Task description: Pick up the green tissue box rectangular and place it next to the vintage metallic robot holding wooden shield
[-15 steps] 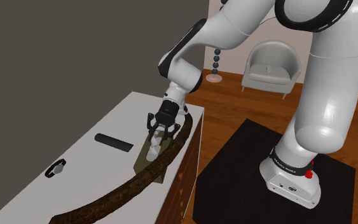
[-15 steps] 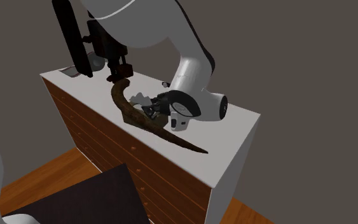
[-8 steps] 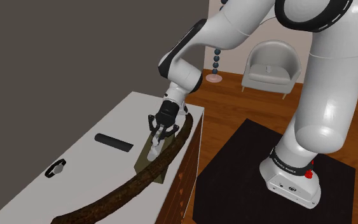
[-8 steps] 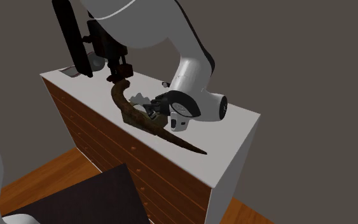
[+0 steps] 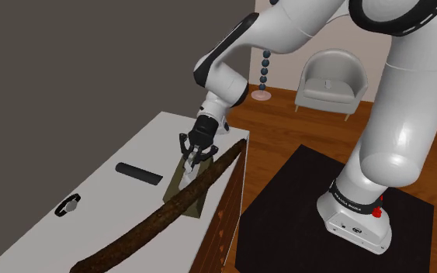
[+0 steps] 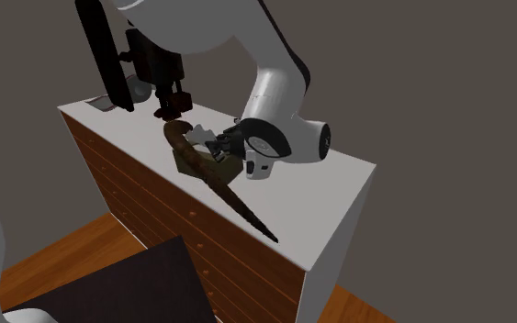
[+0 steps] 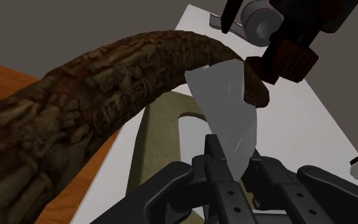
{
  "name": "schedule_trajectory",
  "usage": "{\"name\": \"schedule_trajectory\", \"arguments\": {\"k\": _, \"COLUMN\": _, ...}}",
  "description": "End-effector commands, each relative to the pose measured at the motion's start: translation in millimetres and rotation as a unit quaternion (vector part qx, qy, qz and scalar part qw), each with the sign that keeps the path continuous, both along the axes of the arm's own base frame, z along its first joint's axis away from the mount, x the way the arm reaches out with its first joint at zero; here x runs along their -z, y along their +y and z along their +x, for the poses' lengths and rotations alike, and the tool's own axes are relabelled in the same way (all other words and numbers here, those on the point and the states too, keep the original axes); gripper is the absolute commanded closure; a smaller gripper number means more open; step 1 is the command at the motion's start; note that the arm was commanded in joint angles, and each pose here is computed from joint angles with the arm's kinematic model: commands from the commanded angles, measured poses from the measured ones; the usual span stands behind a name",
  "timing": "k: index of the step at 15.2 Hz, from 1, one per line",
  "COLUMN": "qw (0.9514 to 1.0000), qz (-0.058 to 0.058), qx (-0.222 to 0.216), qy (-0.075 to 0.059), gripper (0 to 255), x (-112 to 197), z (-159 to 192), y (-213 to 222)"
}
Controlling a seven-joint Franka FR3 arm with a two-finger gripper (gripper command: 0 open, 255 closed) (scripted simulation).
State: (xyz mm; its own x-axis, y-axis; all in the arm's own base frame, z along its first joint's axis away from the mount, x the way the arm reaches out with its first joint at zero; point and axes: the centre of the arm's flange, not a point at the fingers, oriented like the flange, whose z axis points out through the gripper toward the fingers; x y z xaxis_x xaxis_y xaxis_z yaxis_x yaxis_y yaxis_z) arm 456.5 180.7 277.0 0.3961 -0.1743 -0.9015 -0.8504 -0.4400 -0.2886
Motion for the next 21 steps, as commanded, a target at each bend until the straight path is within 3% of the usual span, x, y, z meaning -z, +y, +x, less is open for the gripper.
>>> {"name": "schedule_trajectory", "arguments": {"k": 1, "qw": 1.0000, "qz": 0.000, "qx": 0.000, "qy": 0.000, "gripper": 255, "x": -11.7, "z": -0.2, "y": -0.3}}
{"name": "schedule_trajectory", "arguments": {"k": 21, "qw": 1.0000, "qz": 0.000, "qx": 0.000, "qy": 0.000, "gripper": 255, "x": -117.3, "z": -0.2, "y": -0.3}}
